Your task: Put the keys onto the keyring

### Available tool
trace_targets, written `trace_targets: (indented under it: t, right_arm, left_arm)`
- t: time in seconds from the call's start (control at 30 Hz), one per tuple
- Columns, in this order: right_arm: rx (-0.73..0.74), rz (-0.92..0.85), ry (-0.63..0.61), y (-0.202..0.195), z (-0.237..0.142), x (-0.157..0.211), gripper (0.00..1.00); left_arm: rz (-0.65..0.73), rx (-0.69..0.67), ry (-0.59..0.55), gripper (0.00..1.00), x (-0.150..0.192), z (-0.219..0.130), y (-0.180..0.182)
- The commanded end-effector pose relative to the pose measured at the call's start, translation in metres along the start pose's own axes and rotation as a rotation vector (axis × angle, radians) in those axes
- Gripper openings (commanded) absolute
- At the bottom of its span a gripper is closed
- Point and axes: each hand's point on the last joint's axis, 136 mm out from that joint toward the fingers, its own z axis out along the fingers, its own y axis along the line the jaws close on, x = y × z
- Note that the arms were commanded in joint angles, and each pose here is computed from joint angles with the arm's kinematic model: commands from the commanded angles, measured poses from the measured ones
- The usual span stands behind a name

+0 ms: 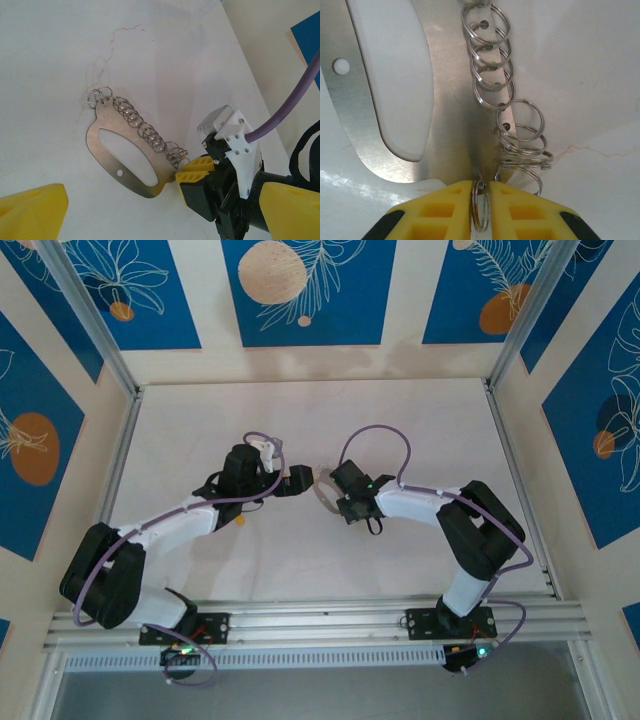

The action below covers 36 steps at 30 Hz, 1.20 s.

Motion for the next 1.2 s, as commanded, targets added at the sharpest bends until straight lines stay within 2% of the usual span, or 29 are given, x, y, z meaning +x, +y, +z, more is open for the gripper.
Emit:
trace_targets:
  t: [0.0,0.1,0.53,0.63,0.8,1.0,1.17]
  right_arm:
    - [0.014,-0.015,0.004,-0.001,-0.002,-0.003,0.14]
    - [0.014,-0.015,0.005,-0.001,-0.002,-0.003,0.11]
    - [0.012,-0.01,0.018,-0.003,0.0,0.001,0.11]
    - [0.01,-0.006,0.019,-0.004,0.0,0.001,0.0]
    - [-0.025,0.013,-0.007,-0.003,-0.009,-0.007,0.0]
    - [-0.206,0.072,-0.116,0.004,-0.048,-0.039,0.0]
    - [-0.447,0.104,-0.303,0.009,-0.106,-0.078,0.0]
  left_arm:
    - [0.015,0.032,0.008,0.98,0.004,0.002,-0.007]
    - [0.015,0.035,0.009,0.98,0.004,0.003,-0.008]
    - [0.015,0.039,0.007,0.98,0.002,0.003,-0.009]
    - [0.017,0.039,0.007,0.98,0.002,0.002,-0.009]
    - [0.018,0.042,0.008,0.98,0.0,0.001,-0.012]
    - [0.036,0.05,-0.008,0.99,-0.008,-0.008,-0.021]
    - [0.079,0.067,-0.04,0.99,-0.024,-0.022,-0.037]
